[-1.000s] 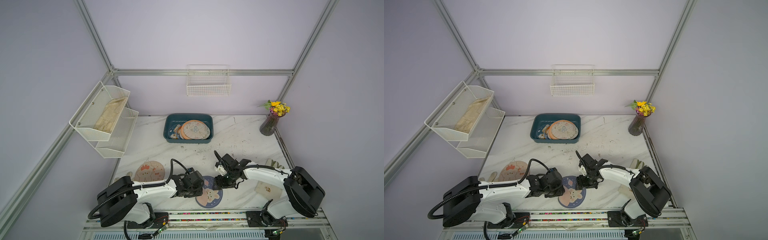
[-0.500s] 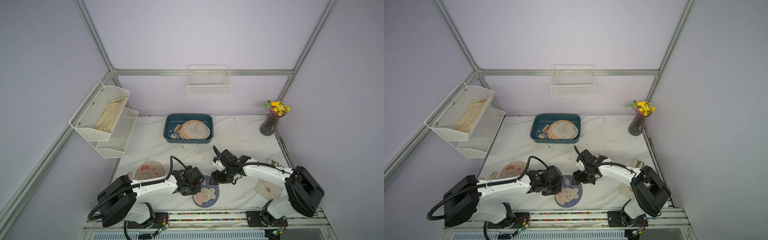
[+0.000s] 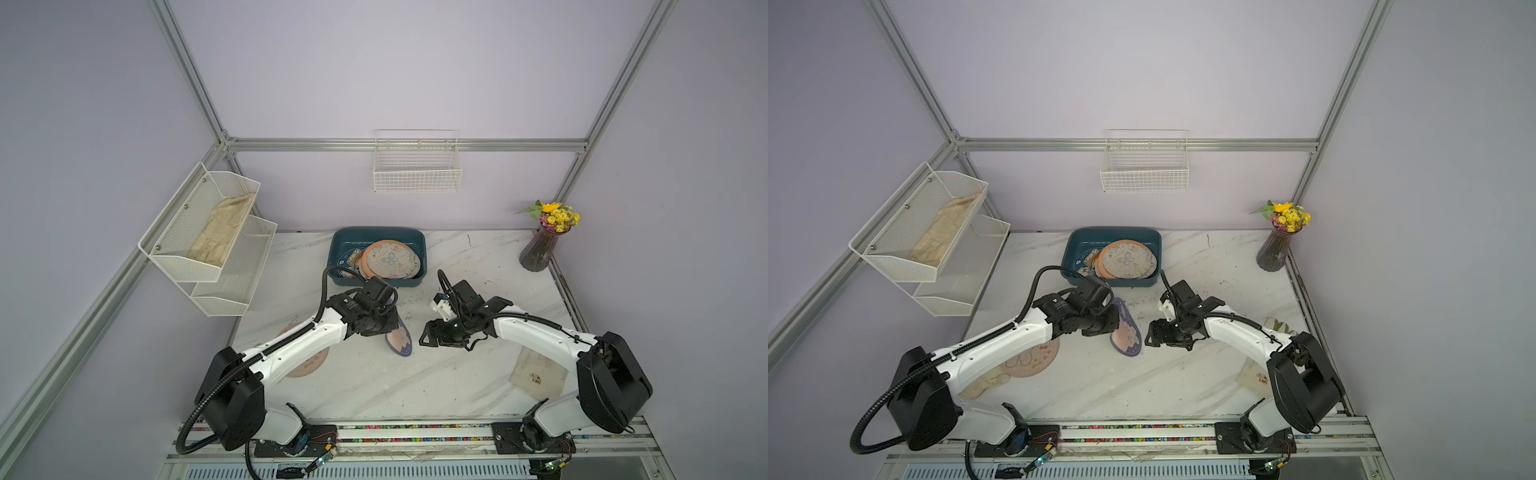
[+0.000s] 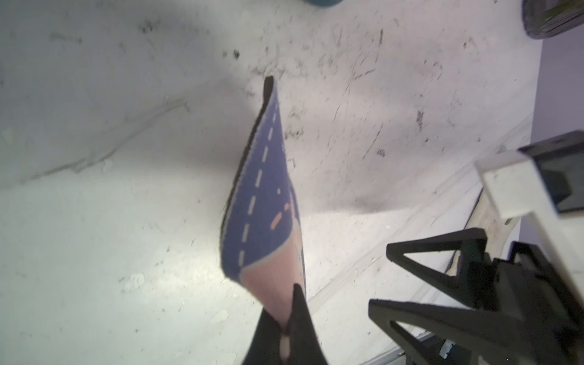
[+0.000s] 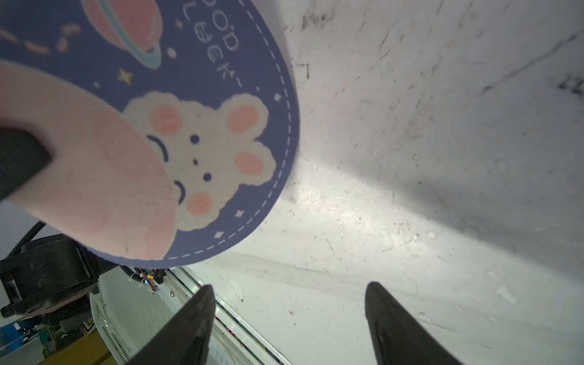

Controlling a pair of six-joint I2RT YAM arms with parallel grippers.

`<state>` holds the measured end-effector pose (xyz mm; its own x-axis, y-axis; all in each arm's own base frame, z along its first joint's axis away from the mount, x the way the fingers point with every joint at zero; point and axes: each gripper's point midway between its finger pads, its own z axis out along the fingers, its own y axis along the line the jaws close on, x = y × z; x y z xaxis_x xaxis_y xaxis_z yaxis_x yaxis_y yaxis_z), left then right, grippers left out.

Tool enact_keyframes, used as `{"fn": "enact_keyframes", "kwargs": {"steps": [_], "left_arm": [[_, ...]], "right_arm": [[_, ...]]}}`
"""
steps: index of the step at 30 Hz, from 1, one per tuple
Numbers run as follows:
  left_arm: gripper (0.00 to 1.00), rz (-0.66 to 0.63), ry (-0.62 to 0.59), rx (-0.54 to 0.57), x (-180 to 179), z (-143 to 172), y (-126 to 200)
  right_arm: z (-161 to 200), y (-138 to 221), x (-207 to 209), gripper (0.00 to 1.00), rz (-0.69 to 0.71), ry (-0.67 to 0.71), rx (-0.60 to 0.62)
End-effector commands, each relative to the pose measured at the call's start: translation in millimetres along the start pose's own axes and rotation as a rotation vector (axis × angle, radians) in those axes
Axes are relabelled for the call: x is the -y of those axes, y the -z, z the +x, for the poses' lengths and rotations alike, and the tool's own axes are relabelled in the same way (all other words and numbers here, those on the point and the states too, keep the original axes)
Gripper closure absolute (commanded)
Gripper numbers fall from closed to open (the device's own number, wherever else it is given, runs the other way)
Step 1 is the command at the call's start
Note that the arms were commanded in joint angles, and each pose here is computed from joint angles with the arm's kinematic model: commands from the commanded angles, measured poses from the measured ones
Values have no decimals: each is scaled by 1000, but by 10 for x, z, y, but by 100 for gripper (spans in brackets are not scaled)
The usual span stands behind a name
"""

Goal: Put the coasters into the storage box
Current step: Pick up the coaster from the center of the board, then place the coaster in the storage box.

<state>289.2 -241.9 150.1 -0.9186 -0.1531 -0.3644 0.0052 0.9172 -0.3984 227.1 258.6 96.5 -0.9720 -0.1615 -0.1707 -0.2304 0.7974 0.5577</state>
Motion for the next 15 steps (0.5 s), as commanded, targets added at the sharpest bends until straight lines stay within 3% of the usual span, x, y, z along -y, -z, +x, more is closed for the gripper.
{"fn": "enact_keyframes", "kwargs": {"steps": [1, 15], "left_arm": [[100, 90, -113, 64, 350, -498, 217], [100, 295, -188, 175, 893, -1943, 208]], "right_arm": [[-80, 21, -5, 24, -2, -4, -1], [-400, 48, 176, 24, 0, -59, 46]]}}
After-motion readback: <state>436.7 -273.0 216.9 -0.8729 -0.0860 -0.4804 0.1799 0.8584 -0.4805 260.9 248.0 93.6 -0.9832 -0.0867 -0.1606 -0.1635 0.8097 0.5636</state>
